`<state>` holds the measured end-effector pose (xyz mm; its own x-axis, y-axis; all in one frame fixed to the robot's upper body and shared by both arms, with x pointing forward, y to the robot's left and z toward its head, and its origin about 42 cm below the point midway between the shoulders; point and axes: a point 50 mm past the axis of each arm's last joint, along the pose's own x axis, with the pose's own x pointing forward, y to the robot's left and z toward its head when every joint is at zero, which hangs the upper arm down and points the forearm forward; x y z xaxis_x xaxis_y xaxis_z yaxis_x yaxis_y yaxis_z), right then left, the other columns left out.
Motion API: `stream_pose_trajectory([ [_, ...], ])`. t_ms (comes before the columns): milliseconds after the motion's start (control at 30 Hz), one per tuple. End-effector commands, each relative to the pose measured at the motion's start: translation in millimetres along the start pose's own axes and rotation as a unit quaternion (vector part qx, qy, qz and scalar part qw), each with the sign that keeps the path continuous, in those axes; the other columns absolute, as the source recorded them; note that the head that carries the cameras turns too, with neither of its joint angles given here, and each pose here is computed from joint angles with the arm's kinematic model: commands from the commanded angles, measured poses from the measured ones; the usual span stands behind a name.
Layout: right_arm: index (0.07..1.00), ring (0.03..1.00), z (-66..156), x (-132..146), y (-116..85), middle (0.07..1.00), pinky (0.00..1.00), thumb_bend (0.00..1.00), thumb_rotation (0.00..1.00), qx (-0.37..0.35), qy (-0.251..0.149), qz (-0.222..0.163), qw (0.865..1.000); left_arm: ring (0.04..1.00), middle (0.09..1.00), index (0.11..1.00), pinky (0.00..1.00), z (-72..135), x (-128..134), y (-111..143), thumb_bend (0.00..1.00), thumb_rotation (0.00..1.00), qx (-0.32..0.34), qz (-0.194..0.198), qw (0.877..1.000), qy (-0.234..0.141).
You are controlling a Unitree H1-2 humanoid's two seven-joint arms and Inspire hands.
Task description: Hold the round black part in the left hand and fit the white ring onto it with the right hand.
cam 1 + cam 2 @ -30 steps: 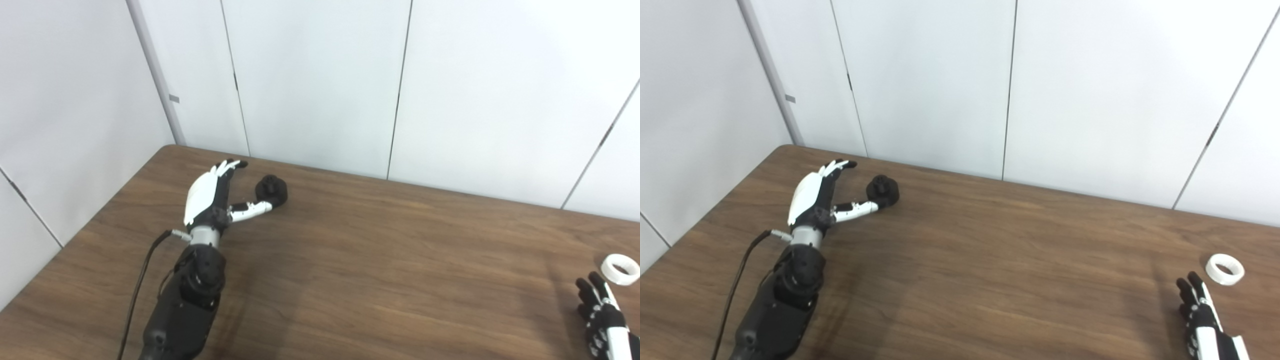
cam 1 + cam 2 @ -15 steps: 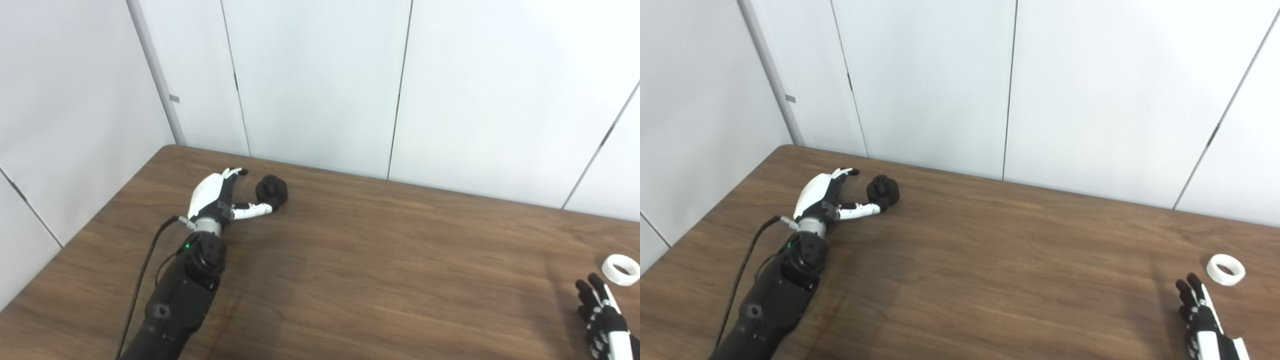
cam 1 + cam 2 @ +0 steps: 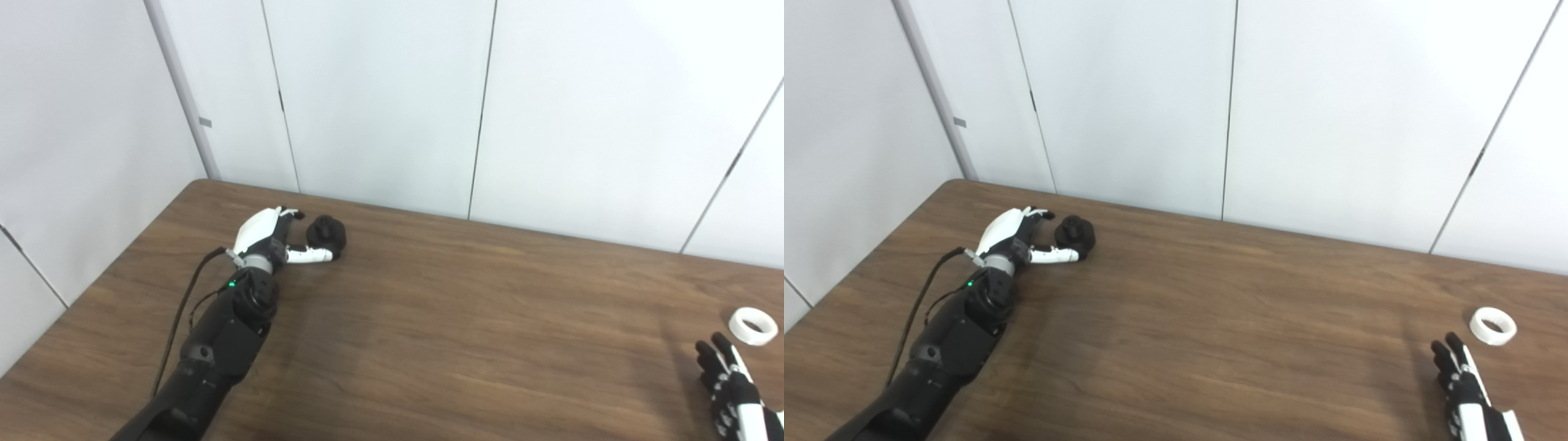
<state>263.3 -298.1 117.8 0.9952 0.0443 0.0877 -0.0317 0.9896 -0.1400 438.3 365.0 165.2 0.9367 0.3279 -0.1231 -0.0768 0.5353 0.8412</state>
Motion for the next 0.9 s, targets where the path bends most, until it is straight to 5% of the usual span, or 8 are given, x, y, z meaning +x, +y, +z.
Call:
stream_pose_trajectory([
  [0,0.963,0.973,-7,-10,1,0.946,1.0,0.67,1.0,-0.003,0.014,-0.001,1.0,1.0,0.992,0.873,1.0,18,14,33,1.0,0.46,0.012,0.047,0.998,-0.029],
  [867,0.963,0.965,-6,-16,0,0.944,1.0,0.68,1.0,-0.004,0.022,-0.008,1.0,1.0,0.969,0.831,1.0,29,22,21,0.94,0.42,-0.012,0.017,0.999,-0.037],
])
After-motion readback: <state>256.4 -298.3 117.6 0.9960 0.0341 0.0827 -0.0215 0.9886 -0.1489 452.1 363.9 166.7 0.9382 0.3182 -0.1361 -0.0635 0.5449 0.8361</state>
